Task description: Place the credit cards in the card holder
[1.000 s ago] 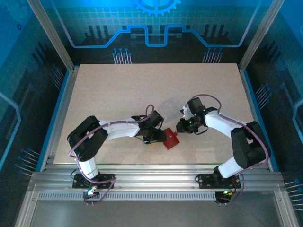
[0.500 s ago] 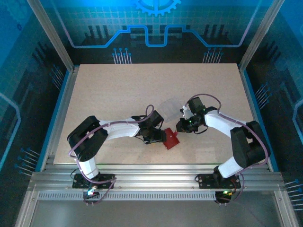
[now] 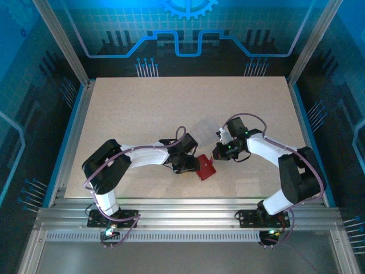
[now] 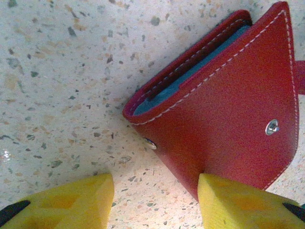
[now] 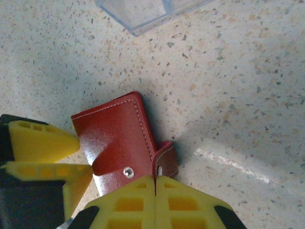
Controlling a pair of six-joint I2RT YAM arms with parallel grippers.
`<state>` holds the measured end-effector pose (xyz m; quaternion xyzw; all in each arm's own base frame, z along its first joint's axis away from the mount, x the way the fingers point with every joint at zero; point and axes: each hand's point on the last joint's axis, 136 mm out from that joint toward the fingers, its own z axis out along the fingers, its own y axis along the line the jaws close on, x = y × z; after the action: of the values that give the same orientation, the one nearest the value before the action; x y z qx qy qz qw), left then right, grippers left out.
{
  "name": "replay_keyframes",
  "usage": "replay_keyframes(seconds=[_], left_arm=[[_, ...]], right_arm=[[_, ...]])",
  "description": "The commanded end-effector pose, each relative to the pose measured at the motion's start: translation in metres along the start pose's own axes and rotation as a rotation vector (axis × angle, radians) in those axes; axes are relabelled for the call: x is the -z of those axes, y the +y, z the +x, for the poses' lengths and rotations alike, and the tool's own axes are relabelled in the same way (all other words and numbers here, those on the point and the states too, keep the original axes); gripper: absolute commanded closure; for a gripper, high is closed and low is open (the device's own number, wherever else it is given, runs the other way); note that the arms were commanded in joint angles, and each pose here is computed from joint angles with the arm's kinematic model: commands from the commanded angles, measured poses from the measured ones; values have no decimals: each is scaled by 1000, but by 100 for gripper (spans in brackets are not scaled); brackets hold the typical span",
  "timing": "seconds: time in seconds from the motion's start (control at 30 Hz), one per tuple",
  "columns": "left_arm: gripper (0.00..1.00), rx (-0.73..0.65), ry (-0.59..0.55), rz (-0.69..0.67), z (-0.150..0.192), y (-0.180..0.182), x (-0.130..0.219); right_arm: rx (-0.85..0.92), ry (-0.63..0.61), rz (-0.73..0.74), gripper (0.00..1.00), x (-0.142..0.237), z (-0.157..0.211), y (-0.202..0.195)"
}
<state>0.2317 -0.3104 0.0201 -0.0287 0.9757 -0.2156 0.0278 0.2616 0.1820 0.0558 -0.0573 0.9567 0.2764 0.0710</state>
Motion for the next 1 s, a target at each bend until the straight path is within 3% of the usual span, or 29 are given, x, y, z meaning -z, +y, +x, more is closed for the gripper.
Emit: replay_keyframes(seconds=[0.0,0.33,0.97], left_arm=[[50,-9,46,7,8,-6,-17],[51,-11,48,8,5,-10,-22],[51,-10,56,20,7,-9,-26]], right_arm=[[35,22,-33,100,7,14,11],[86,81,11,100,-5,36,15],[138,125,164,100,-25,38,13]])
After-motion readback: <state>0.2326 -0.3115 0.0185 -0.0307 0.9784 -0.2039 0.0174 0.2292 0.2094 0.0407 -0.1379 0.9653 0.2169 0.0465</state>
